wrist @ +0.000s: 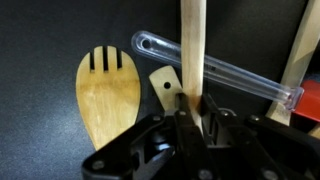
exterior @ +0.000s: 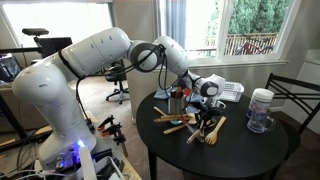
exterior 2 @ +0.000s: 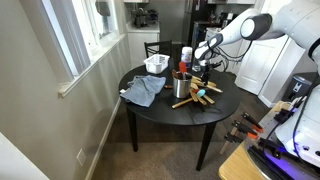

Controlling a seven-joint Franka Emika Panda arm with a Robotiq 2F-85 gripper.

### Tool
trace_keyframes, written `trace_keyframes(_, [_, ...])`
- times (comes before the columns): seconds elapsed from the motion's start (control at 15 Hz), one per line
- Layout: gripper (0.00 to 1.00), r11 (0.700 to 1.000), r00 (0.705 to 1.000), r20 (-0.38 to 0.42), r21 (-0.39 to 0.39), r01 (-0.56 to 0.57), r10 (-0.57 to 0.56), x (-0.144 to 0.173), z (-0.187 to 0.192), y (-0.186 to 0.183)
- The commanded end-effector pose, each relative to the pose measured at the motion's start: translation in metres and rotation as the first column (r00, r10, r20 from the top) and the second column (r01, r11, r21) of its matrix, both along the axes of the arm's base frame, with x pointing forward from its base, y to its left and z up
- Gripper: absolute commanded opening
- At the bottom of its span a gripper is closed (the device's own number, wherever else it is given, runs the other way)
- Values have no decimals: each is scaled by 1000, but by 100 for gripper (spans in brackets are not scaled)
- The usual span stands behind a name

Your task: Put the wooden spatula in the container

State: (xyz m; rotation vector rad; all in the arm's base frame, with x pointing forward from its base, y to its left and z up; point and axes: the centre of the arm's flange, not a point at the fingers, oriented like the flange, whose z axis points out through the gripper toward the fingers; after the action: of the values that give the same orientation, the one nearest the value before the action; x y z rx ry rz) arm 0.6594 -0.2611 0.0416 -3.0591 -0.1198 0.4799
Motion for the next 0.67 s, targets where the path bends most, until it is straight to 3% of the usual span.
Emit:
trace_keyframes(0.0, [9, 999, 1000, 25, 43, -8, 7, -14, 15, 0])
trace_keyframes(0.6, [9, 999, 952, 307, -33, 14, -3, -18, 51, 30])
